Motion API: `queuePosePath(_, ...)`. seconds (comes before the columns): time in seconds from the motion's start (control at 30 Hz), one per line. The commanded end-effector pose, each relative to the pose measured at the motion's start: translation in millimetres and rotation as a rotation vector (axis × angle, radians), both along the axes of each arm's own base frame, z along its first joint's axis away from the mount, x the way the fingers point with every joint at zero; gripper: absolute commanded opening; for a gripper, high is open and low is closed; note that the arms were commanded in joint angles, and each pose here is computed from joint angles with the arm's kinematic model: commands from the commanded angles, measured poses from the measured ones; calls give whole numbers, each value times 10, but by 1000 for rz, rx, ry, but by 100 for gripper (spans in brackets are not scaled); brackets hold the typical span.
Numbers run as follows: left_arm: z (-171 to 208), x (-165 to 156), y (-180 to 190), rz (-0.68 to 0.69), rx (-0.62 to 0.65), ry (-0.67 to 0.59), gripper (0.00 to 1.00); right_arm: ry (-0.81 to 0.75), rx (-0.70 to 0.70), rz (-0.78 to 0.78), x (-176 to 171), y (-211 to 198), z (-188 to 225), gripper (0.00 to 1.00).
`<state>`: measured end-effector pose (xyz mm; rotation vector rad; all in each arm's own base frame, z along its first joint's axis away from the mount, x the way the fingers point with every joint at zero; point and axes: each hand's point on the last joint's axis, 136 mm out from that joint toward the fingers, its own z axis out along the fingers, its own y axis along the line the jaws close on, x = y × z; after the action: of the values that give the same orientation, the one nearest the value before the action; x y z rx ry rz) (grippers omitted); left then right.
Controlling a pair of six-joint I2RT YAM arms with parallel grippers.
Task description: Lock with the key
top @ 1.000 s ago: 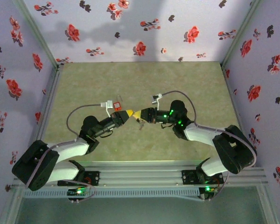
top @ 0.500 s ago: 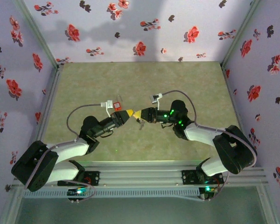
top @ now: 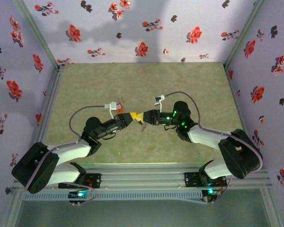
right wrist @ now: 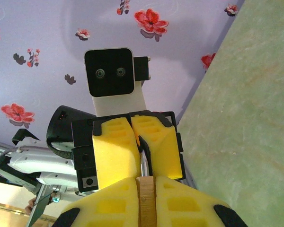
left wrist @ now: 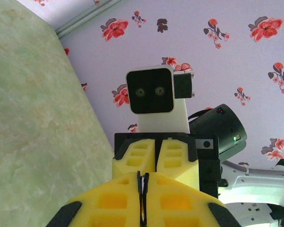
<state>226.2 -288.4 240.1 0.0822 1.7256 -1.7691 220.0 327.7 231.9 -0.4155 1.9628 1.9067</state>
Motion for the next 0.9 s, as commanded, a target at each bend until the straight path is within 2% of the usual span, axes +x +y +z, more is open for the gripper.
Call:
queuePosePath(0.0, 171, -569, -275, -277, -13, -90, 0, -15, -42, -39, 56, 126, -3, 0)
queuePosePath(0.07, 113, -510, -270, -243, 1, -67, 0, -20, -71, -51, 60, 109, -50, 4)
queuePosePath(0.13, 76, -453, -260, -212, 4, -45, 0, -30, -90, -56, 52, 90, -72, 17)
queuePosePath(0.23, 28, -365, -235, -167, 8, -11, 0, -45, -111, -68, 51, 61, -81, 25)
queuePosePath(0.37, -19, -244, -183, -108, 3, 29, 0, -62, -142, -93, 61, 17, -104, 41)
queuePosePath(0.53, -30, -150, -171, -89, -18, 53, 0, -75, -178, -145, 105, -85, -133, 49)
queuePosePath(0.87, -91, 49, -137, -28, -25, 89, 0, -70, -178, -216, 89, -338, -115, 55)
